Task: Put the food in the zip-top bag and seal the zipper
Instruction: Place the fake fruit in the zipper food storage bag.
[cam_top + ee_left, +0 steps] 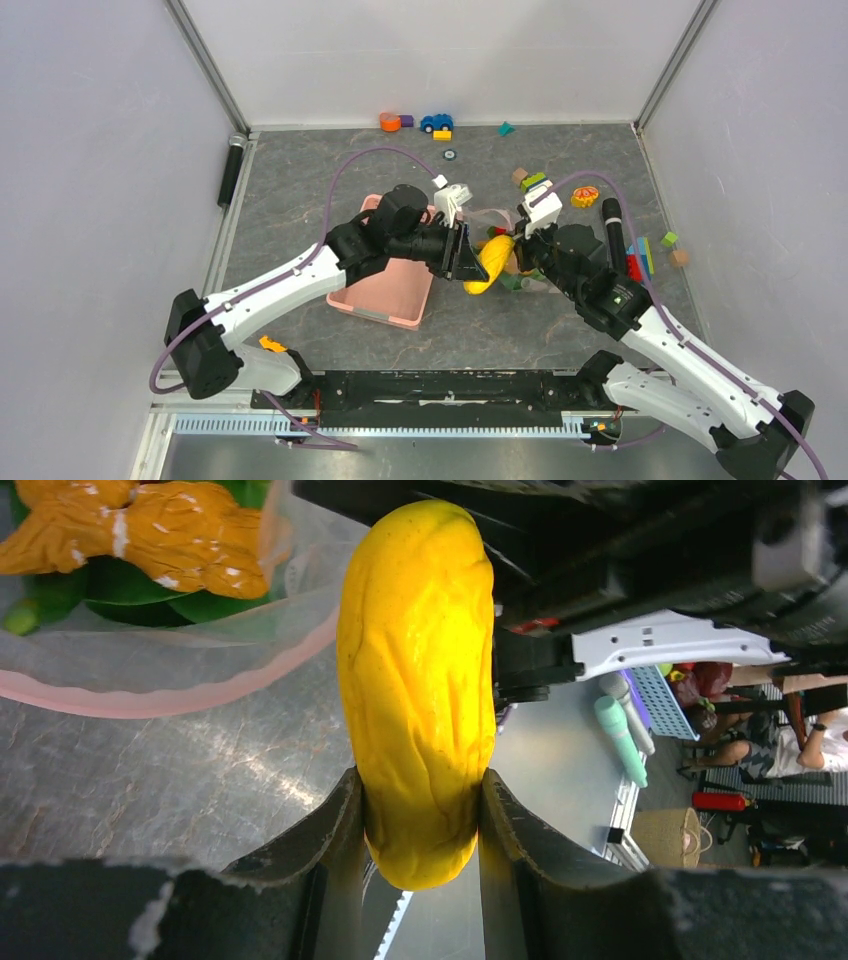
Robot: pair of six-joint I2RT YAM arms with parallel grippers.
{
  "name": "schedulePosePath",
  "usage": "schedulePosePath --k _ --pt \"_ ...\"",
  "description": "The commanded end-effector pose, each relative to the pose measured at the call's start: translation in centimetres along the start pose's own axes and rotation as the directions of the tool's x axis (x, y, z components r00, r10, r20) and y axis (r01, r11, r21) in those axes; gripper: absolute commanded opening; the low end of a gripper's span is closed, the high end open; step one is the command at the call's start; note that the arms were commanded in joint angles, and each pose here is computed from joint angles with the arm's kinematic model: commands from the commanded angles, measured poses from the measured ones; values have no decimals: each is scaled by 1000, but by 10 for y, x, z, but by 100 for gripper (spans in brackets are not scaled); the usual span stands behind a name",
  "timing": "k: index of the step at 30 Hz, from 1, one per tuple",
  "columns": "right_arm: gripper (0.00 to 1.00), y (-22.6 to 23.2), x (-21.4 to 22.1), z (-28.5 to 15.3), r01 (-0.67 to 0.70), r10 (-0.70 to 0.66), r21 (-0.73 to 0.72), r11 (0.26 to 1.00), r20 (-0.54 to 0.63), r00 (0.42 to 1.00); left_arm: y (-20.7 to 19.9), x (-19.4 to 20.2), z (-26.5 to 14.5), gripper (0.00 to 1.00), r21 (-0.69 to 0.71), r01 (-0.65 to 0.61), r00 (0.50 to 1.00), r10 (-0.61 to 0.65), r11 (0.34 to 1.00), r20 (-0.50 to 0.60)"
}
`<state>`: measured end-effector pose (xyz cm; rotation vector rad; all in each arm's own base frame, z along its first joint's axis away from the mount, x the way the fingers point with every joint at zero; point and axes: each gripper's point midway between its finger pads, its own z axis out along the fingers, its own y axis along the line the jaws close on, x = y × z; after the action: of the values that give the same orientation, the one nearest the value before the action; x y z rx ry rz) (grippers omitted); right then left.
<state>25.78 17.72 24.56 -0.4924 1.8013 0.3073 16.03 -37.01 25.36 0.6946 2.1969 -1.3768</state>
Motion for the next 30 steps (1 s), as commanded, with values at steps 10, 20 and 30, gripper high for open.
schedulePosePath --k 10,20,30 --pt "0 8 -11 -13 18 -9 -65 998 136 991 26 3 12 2 -118 149 988 -154 982 -31" --pt "0 45 -8 -20 80 -31 -280 957 175 984 50 -21 25 2 -163 243 970 -244 956 16" --pt "0 59 -9 -27 81 -5 -352 932 210 978 67 -48 49 2 -118 383 923 -375 916 90"
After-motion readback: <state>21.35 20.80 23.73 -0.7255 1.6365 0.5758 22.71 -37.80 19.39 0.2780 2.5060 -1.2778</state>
